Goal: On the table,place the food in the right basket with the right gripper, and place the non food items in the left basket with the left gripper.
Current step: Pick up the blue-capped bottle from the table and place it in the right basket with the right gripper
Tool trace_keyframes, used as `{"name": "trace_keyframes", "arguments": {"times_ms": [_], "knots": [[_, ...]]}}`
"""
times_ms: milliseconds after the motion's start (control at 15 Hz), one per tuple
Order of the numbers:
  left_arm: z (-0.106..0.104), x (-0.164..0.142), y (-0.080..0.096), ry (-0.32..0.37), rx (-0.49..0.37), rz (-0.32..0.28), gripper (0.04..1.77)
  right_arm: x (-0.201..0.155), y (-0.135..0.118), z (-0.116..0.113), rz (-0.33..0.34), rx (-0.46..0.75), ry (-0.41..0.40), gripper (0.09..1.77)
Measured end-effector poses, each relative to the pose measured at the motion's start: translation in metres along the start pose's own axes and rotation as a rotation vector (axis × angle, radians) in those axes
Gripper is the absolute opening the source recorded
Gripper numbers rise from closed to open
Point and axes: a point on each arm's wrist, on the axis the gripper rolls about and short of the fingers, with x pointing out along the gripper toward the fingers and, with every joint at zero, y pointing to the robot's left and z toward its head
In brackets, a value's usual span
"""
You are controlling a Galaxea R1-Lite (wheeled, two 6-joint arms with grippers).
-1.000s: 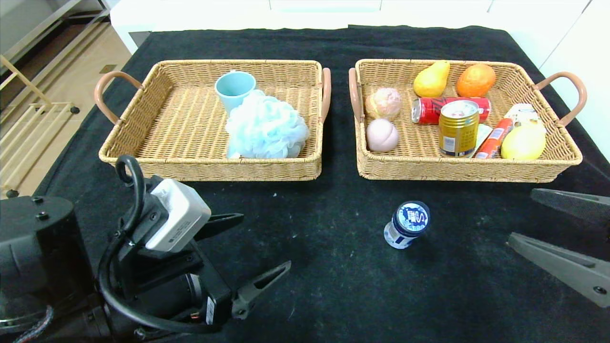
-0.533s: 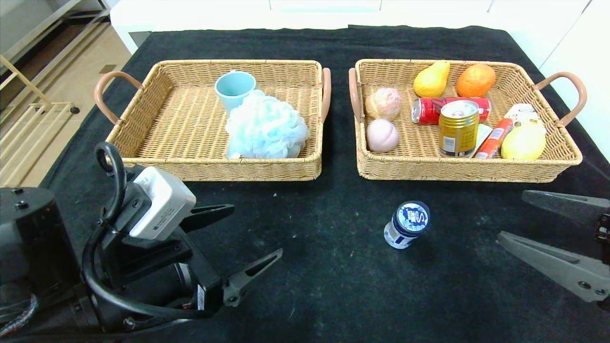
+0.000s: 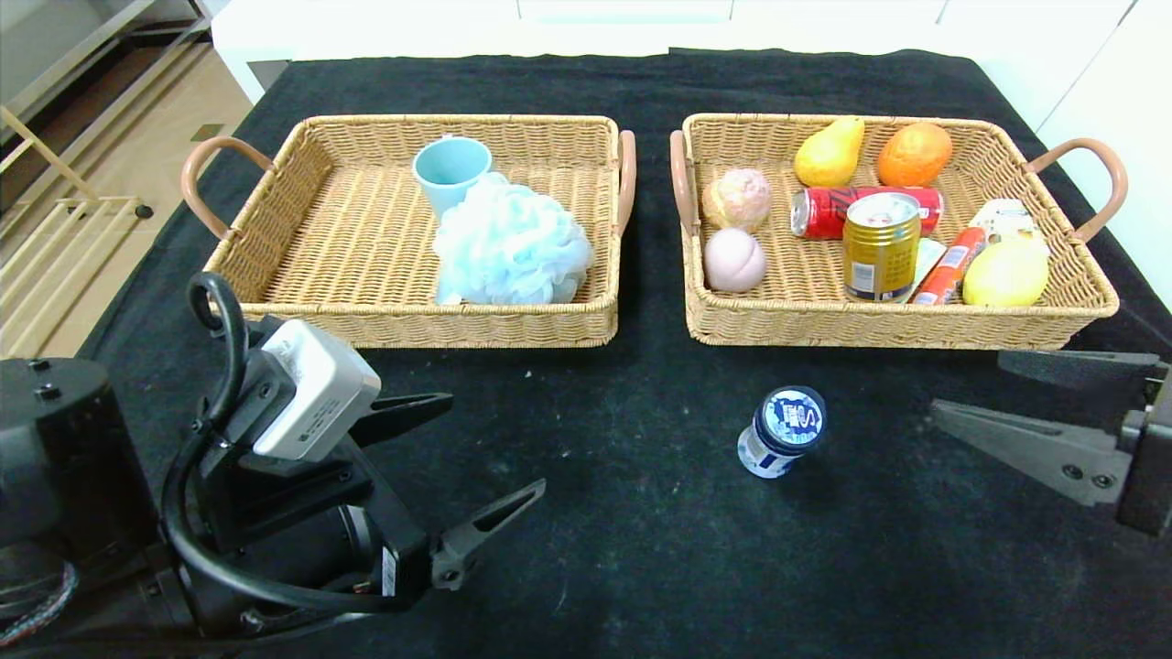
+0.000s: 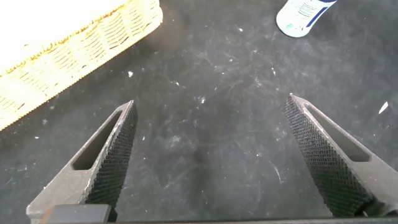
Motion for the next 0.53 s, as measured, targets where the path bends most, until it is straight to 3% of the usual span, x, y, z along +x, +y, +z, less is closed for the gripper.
{"name": "trace_keyframes", "arguments": {"times_ms": [267, 533], "knots": [[0.001, 0.000, 0.001, -0.005, 0.000, 0.012, 1.72, 0.020, 0.025, 0.032, -0.251, 0.067, 0.112, 1.71], [0.001, 0.001, 0.001, -0.004, -0.001, 0.015, 1.72, 0.049, 0.047, 0.050, -0.309, 0.137, 0.207, 1.71]]}}
